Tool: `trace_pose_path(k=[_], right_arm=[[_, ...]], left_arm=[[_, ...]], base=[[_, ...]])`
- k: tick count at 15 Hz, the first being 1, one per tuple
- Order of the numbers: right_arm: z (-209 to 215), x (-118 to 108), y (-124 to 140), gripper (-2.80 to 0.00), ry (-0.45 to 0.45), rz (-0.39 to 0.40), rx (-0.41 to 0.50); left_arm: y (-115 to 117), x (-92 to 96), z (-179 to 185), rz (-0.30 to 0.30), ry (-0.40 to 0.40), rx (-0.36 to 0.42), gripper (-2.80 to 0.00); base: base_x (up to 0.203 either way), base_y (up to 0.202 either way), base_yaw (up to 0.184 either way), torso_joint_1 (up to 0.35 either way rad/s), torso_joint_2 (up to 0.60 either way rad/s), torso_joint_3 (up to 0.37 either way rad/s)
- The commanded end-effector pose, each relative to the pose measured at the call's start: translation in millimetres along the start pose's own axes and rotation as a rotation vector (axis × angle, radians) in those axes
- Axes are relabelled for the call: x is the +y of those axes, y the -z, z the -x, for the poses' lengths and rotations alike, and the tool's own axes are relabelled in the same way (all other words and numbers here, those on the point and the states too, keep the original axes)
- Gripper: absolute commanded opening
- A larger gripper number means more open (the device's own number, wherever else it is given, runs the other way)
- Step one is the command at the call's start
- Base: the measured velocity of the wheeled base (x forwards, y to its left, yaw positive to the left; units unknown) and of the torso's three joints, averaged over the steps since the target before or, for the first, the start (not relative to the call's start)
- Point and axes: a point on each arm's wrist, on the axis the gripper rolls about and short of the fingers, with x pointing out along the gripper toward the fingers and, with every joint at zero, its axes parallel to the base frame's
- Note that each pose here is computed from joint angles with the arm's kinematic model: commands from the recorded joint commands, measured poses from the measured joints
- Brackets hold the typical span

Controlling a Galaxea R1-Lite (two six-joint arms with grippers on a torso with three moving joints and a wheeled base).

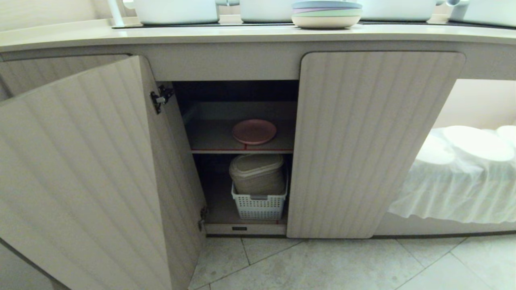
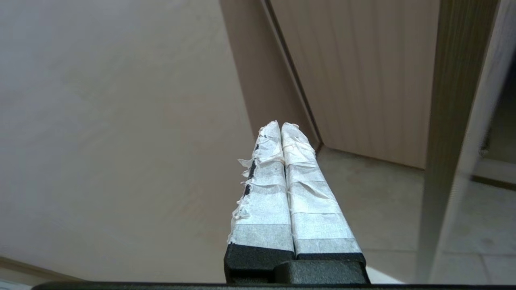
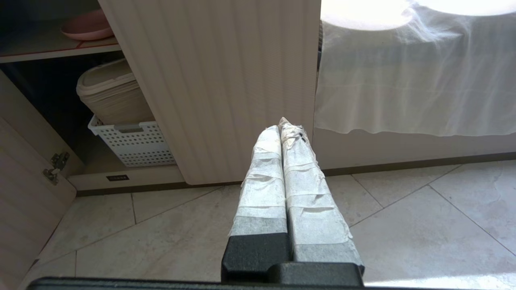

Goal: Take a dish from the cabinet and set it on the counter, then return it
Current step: Close the cabinet door

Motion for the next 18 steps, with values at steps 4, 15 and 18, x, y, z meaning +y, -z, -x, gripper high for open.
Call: trace_pose_path(k=[4,15,18], right_arm=[[0,0,0,-2.80,0.000,0.000,-0.001],[0,0,0,-2.80,0.000,0.000,-0.001],[0,0,0,-2.80,0.000,0.000,-0.001]], left_arm=[[-12,-13.6,-23,0.006,0.009,0.037,-2.80],[-17,-17.5,-27,0.045,0.094,-0.008,-2.80],[-14,-16.4,-23,0.052,0.129,-0.029,-2.80]], base=[[0.000,0.000,0.000,0.000,0.00,0.000],[0.000,0.000,0.000,0.000,0.00,0.000],[0.000,0.000,0.000,0.000,0.00,0.000]])
